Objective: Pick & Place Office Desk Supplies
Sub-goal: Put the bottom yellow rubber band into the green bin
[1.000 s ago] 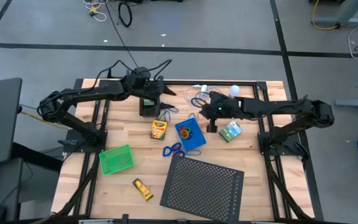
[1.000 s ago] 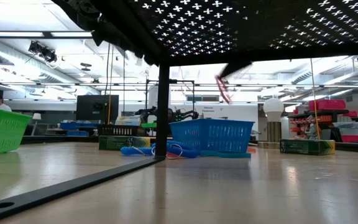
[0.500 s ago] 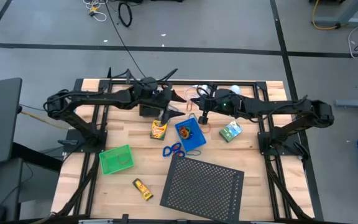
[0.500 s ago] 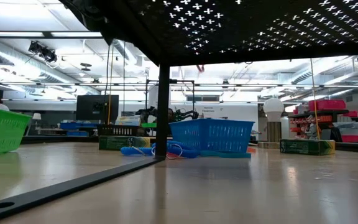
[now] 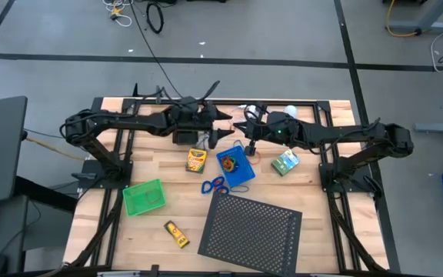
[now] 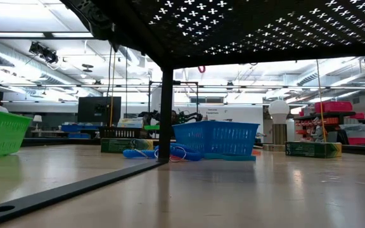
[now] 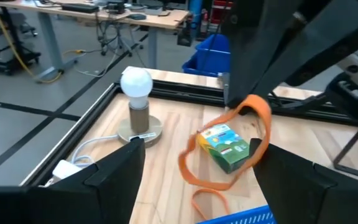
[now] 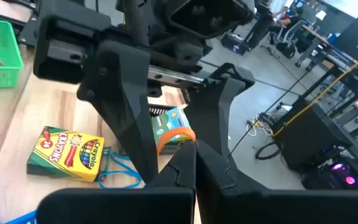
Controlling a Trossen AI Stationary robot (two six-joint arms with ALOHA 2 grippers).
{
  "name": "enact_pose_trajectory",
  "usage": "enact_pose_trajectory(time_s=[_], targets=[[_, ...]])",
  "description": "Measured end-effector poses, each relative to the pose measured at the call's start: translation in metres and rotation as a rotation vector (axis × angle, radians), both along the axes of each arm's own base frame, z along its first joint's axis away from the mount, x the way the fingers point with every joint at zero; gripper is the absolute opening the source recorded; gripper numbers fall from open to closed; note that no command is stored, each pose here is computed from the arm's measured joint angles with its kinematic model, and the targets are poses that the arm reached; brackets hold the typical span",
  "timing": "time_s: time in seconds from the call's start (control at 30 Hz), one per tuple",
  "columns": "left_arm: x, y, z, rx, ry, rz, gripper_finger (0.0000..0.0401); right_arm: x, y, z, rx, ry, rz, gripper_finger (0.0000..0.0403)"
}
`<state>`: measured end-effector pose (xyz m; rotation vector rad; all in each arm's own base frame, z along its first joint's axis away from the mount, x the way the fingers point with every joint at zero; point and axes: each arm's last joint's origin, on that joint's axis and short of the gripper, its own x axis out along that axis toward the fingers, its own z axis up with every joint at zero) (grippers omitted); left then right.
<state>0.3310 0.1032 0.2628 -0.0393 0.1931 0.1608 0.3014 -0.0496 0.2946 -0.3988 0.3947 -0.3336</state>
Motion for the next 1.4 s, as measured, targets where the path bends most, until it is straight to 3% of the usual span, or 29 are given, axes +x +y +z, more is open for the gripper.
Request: enact_pose_trajectory(time_s=[0.1,0.17,0.23,0.33,0.4,0.57,0.83,0.93,1.13,1.4], targets=[[0.001,-0.001,0.000,0.011,0.004,0.028,0.0266,0.000,0.002,0.000,-0.005,0.001,0.008,0.0000],[0.001,-0.003,0.000,0.034,0.012,0.052,0.0229,0.001,0.003,0.000,-0.004,0.001,0.015,0.0000],[0.002,-0.007,0.000,0.073,0.020,0.062,0.0174,0.001,0.004,0.000,-0.003,0.001,0.023,0.0000],[0.004,-0.013,0.000,0.136,0.035,0.056,0.0058,0.001,0.004,0.000,-0.002,0.001,0.032,0.0000],[0.005,-0.017,-0.001,0.169,0.042,0.044,0.0017,0.001,0.005,0.000,0.002,0.001,0.055,0.0000],[-0.001,-0.020,-0.002,0.197,0.124,0.055,0.0006,0.002,0.007,0.000,0.049,-0.011,0.126,0.0033],[-0.023,-0.028,0.014,0.214,0.219,0.091,0.0004,0.001,0.010,-0.002,0.078,0.003,0.140,0.0193],[-0.037,-0.034,0.020,0.223,0.287,0.114,0.0003,-0.002,0.014,-0.001,0.090,0.026,0.149,0.0230],[-0.075,-0.054,0.025,0.175,0.499,0.149,0.0003,-0.013,0.026,0.000,0.141,0.092,0.169,0.0240],[-0.133,-0.086,0.019,-0.063,0.838,0.168,0.0003,-0.021,0.040,-0.001,0.205,0.146,0.239,0.0228]])
